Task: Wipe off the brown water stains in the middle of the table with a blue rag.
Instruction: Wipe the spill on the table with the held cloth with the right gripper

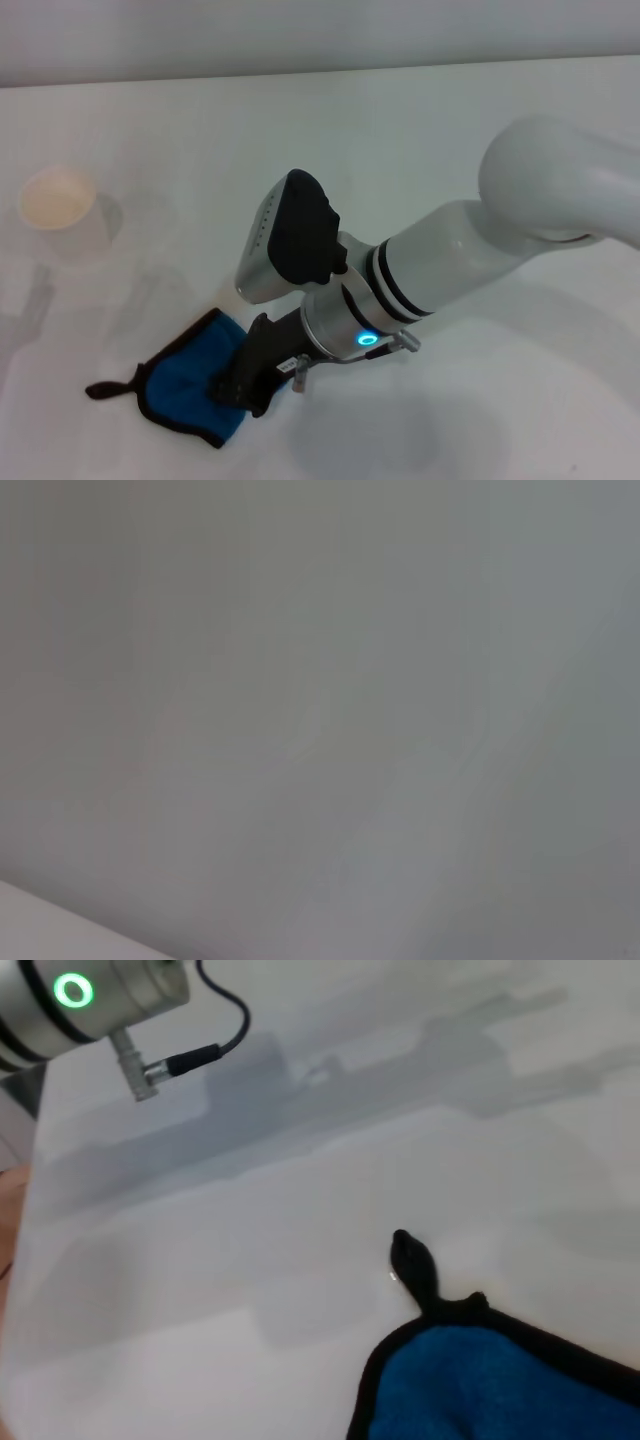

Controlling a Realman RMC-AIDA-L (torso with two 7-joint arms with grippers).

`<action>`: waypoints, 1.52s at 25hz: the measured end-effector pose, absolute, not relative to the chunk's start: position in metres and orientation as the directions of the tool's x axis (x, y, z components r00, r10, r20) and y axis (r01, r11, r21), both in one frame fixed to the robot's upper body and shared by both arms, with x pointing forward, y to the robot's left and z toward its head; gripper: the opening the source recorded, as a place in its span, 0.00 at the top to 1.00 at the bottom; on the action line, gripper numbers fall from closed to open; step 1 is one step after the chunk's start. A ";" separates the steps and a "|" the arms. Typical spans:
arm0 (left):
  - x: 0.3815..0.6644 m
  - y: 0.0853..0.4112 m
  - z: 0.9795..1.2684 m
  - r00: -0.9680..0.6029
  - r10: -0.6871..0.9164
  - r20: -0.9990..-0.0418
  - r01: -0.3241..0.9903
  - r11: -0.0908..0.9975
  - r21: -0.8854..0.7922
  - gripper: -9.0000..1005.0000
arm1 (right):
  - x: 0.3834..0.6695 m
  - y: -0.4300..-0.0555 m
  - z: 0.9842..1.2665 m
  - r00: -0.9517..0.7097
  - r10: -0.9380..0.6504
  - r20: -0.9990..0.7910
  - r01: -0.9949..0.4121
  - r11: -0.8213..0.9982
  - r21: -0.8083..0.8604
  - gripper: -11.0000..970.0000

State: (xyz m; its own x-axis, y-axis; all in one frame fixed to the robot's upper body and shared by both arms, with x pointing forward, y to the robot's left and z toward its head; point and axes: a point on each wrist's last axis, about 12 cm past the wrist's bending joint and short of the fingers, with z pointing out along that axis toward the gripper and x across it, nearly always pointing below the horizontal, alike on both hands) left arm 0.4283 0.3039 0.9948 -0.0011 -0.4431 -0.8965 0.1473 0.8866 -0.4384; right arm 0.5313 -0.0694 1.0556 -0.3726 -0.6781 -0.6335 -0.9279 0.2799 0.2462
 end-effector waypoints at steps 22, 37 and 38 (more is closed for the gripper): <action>0.429 0.304 0.995 0.000 -0.443 -0.896 0.150 0.886 -0.438 0.11 | 0.570 -0.093 1.049 -0.451 -0.599 -0.662 -0.860 0.489 0.143 0.90; 0.429 0.305 0.995 0.001 -0.441 -0.897 0.149 0.887 -0.436 0.11 | 0.614 -0.143 1.055 -0.529 -0.526 -0.666 -0.747 0.661 0.071 0.90; 0.429 0.306 0.995 0.000 -0.442 -0.897 0.148 0.887 -0.438 0.11 | 0.616 -0.144 1.056 -0.533 -0.521 -0.667 -0.740 0.669 0.068 0.90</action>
